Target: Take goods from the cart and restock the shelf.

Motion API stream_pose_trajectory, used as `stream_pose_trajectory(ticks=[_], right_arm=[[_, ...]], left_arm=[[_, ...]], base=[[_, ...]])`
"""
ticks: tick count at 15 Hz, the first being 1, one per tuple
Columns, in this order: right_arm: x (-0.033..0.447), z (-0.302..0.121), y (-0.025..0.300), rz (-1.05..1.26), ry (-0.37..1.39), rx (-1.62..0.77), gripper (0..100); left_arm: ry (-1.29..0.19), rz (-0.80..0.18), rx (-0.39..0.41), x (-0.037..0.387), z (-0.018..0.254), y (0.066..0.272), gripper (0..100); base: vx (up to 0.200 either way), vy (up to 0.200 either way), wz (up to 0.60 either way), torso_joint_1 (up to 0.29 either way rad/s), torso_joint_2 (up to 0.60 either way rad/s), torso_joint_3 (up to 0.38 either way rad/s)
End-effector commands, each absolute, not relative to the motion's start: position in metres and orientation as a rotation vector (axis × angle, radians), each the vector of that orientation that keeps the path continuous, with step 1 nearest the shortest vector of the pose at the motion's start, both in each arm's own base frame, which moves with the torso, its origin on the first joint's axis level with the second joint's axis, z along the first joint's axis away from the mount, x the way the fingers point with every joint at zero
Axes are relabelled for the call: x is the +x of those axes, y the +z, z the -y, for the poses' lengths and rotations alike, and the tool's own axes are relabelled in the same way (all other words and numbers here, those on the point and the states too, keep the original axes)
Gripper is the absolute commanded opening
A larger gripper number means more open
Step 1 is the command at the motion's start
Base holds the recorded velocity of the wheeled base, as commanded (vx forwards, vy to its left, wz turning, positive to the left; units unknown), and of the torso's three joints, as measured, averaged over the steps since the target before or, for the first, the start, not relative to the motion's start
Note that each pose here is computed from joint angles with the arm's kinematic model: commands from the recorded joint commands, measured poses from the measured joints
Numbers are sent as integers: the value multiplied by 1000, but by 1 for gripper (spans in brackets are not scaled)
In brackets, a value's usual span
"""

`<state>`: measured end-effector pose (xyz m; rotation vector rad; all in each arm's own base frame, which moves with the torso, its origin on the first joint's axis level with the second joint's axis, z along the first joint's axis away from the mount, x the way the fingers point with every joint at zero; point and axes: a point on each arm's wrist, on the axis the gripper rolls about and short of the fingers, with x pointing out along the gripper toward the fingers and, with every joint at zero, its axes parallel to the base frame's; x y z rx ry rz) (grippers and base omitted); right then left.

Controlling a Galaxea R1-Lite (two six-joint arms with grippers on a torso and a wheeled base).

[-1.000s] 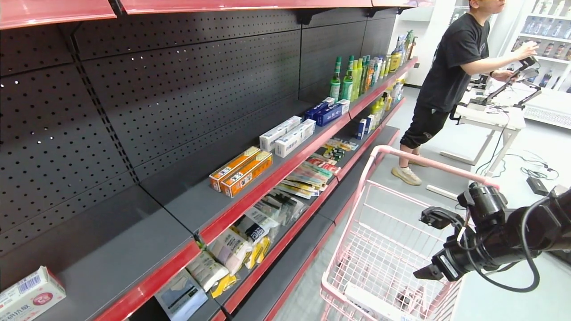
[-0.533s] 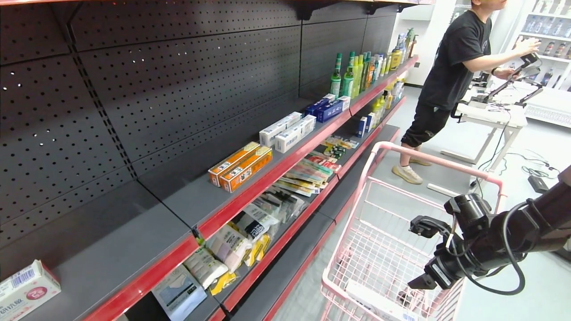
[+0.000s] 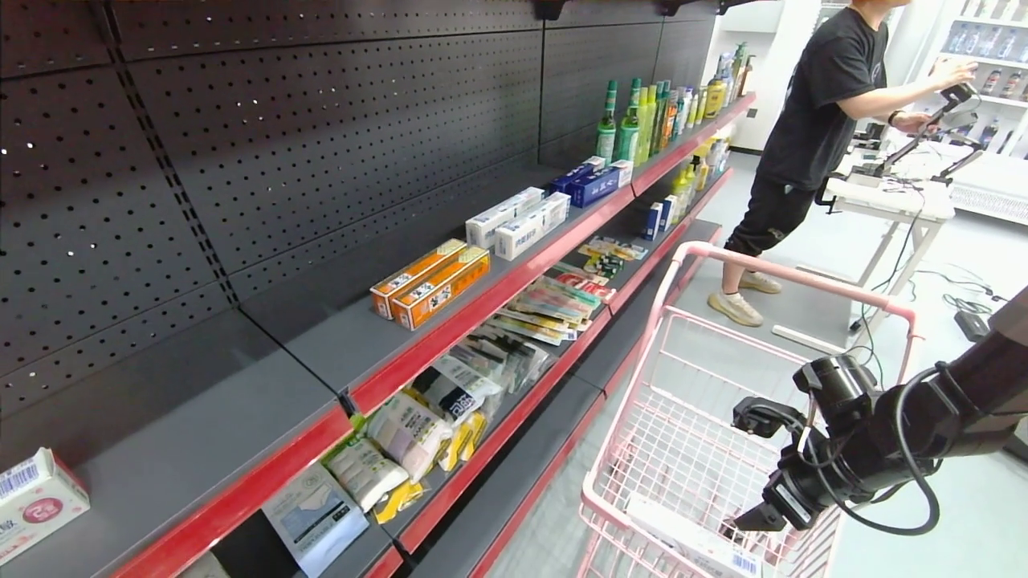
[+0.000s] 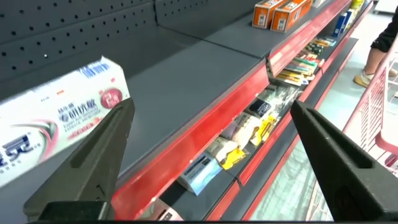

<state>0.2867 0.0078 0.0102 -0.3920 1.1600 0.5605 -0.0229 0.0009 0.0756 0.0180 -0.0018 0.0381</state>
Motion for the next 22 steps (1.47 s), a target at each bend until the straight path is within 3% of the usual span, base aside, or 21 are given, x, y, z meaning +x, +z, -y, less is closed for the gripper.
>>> stream_pose_trajectory(ticks=[1, 16, 22], right_arm=[[286, -9, 10, -1160, 567, -397, 100], [286, -19, -10, -1184, 691, -453, 100], [284, -18, -19, -1207, 719, -465, 100]], left_arm=[[38, 1, 18, -23, -1, 76, 100], [38, 1, 18, -23, -1, 76, 100], [38, 1, 18, -23, -1, 76, 100]], base=[[0, 0, 0, -149, 330, 193], [0, 0, 0, -102, 242, 139], [0, 0, 0, -5, 14, 9]])
